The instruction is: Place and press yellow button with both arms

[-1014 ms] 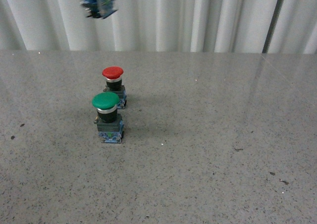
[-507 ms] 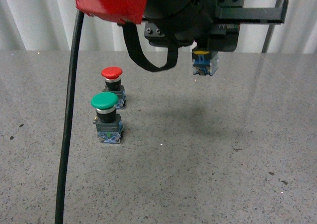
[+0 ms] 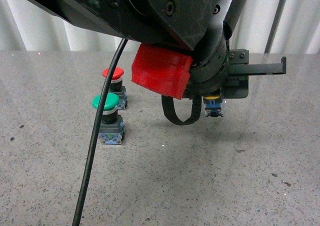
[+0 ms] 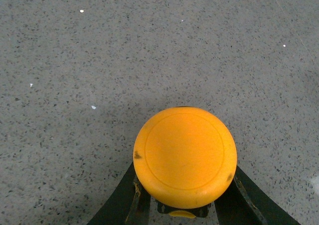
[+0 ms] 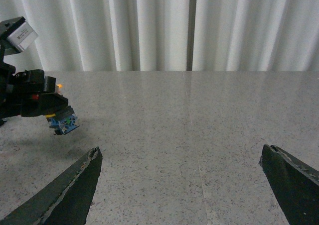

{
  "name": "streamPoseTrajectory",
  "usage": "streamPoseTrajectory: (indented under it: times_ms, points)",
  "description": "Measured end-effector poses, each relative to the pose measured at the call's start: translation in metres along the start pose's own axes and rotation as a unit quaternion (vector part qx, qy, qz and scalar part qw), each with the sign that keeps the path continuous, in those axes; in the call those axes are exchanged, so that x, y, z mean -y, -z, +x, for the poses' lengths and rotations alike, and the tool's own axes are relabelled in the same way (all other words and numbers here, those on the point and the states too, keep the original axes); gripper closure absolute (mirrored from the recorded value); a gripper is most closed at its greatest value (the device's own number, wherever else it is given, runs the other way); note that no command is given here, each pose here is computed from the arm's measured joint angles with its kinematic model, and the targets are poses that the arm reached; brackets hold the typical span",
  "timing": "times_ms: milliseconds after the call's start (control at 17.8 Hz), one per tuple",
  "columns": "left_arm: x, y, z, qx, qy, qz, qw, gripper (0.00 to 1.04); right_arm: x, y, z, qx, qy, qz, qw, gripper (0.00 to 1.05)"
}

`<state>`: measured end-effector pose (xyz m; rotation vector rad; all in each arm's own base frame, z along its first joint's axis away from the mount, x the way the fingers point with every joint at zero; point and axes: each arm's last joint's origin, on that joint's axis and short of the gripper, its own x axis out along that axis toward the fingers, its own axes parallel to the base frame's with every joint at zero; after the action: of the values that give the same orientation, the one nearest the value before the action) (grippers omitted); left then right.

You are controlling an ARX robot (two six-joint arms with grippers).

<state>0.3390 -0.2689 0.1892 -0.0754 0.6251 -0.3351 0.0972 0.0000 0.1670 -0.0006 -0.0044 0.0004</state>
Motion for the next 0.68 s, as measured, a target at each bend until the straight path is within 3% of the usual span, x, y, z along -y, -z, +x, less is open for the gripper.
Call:
streamPoseTrajectory:
  times_ms: [113,338,451,507,676]
  points:
    - [0.001,0.007,0.008,-0.013,-0.007,-0.005,1.0,0.77,0.0,0.0,0.0,0.0,0.0,0.0,1.0,0.07]
    - [0.001,0.008,0.016,-0.014,-0.008,-0.016,1.0,0.38,0.0,0.0,0.0,0.0,0.0,0.0,1.0,0.07]
    - [0.003,0.008,0.015,-0.011,-0.005,-0.008,1.0,0.11,0.0,0.0,0.0,0.0,0.0,0.0,1.0,0.07]
    - [0.004,0.007,0.015,-0.006,-0.003,-0.004,1.0,0.05,0.0,0.0,0.0,0.0,0.0,0.0,1.0,0.07]
    - [0.002,-0.006,0.001,0.031,0.001,0.017,0.999,0.07,0.0,0.0,0.0,0.0,0.0,0.0,1.0,0.07]
